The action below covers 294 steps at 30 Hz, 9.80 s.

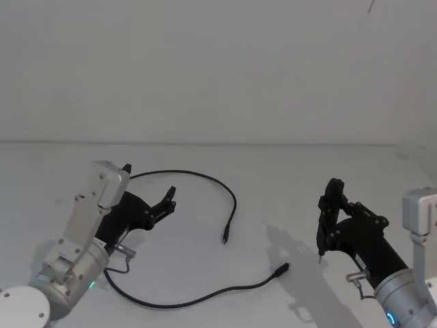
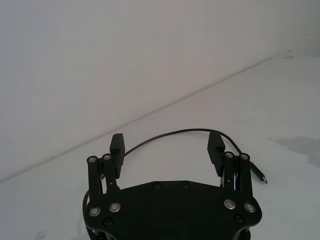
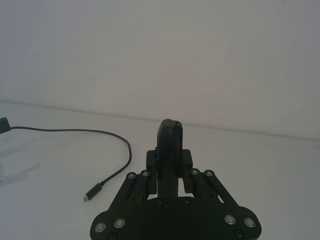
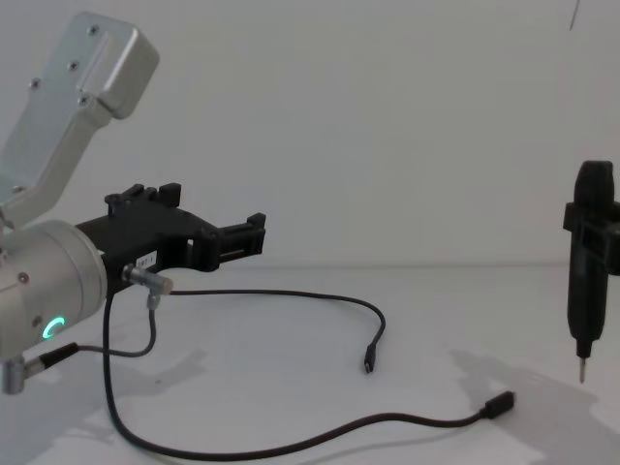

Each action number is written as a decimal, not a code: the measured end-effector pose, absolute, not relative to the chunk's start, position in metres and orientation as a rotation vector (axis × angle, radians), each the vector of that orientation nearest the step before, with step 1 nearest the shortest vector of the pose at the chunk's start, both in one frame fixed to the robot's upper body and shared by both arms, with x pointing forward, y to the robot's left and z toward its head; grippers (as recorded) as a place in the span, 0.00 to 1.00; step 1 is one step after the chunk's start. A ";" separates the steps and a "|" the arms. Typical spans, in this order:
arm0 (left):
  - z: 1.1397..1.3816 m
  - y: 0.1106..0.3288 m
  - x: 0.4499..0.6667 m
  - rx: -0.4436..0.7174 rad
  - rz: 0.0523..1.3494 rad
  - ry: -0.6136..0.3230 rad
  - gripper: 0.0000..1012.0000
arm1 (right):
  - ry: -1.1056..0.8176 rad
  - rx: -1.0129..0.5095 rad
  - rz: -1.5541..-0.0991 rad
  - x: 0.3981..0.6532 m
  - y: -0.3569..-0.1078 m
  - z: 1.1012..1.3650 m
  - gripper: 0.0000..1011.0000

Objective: Pick up the data cable with the one hand.

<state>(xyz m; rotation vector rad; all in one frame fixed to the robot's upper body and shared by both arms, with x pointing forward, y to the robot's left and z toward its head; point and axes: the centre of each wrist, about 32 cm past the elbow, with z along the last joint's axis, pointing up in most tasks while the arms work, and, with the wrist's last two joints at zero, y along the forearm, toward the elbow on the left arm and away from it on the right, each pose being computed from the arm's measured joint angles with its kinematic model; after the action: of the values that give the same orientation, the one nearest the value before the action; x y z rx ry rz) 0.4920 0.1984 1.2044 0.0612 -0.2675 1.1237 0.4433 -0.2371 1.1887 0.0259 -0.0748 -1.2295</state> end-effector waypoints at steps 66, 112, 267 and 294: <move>1.237 0.252 0.544 0.264 0.388 -0.100 0.99 | -0.075 0.026 -1.229 0.443 -0.237 1.189 0.28; 1.226 0.208 0.576 0.499 0.065 -0.028 0.90 | -0.075 0.026 -1.230 0.443 -0.237 1.189 0.28; 1.272 0.247 0.550 0.577 0.400 -0.222 0.03 | 0.189 0.267 -1.219 0.504 -0.147 1.196 0.28; 1.272 0.247 0.550 0.577 0.400 -0.222 0.03 | 0.186 0.259 -1.245 0.519 -0.146 1.186 0.28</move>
<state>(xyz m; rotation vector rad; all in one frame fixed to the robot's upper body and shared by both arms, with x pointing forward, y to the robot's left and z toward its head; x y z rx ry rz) 0.5501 0.2466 1.2723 0.5774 -0.2218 0.3997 0.5187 -0.1455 1.1864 0.2595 0.1856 -1.2454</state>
